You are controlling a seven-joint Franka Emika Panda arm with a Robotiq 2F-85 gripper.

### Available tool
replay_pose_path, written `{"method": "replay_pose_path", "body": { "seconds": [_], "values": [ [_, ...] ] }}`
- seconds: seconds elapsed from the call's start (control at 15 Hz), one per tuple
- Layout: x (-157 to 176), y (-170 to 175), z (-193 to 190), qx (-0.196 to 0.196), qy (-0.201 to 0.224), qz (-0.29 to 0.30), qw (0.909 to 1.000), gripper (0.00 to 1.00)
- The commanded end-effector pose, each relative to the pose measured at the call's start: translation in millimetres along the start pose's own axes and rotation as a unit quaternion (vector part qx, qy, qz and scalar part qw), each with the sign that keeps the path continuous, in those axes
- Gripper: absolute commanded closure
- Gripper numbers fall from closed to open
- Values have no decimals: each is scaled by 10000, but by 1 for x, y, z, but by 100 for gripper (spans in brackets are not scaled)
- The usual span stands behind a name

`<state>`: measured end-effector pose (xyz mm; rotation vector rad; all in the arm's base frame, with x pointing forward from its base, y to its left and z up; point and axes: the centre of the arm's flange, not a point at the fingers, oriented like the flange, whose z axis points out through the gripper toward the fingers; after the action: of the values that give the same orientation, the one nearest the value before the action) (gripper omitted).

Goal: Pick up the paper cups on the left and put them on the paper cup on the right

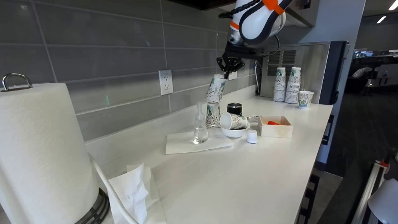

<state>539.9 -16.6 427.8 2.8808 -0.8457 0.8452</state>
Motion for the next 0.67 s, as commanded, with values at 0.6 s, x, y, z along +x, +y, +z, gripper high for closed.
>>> {"method": "replay_pose_path", "body": {
  "seconds": [0.6],
  "values": [
    [5,-18,23,-280,235,-32,9993,99]
  ]
}}
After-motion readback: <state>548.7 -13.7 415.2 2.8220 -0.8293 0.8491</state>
